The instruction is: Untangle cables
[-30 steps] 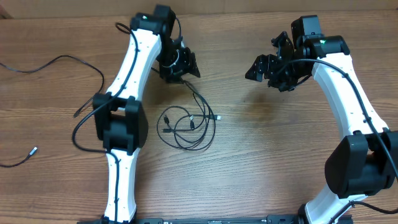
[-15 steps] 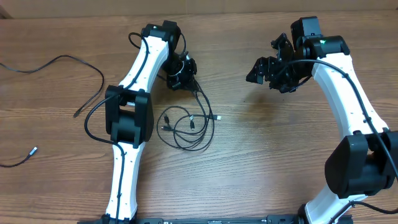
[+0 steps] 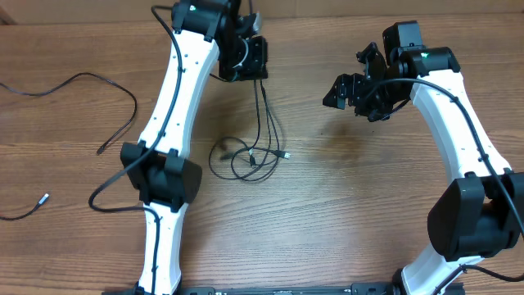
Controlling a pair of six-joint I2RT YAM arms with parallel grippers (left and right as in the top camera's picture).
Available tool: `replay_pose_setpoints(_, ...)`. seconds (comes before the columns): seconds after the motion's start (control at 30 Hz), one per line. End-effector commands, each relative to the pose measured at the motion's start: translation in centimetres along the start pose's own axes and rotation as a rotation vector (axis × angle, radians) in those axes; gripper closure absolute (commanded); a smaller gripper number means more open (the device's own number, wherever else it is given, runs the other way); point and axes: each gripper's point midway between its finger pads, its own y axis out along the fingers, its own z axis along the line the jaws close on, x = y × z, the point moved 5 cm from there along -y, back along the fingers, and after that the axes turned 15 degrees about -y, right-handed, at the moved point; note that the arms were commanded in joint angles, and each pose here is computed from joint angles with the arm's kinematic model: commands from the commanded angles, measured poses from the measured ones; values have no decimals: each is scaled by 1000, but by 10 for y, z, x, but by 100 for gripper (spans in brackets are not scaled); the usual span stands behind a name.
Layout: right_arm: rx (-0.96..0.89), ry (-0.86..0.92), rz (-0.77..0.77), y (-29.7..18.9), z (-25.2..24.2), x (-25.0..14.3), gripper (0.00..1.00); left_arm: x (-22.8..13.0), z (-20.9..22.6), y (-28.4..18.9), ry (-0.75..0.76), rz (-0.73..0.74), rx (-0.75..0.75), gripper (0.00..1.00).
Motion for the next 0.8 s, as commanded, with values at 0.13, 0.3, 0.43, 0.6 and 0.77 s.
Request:
replay_pose_setpoints(0.13,372,-88,-54,0,59,10,14,-1,-16,-7,104,-102,52,96)
replay_pose_setpoints(0.3,241,-142,-38,15,64,9,14,1,-16,-23,100,-134,39,96)
replay_pose_setpoints(0.43,176,-141,-11,23,70,5,14,-2,-33,-92,148,-295,-50,96)
replay_pose_setpoints(0.6,58,-26,-12,30,67,6,14,-28,-60,-179,238,-498,-168,96)
replay_pose_setpoints(0.77,69,13,-29,31,70,10,15,-67,-71,-247,298,-644,-245,96)
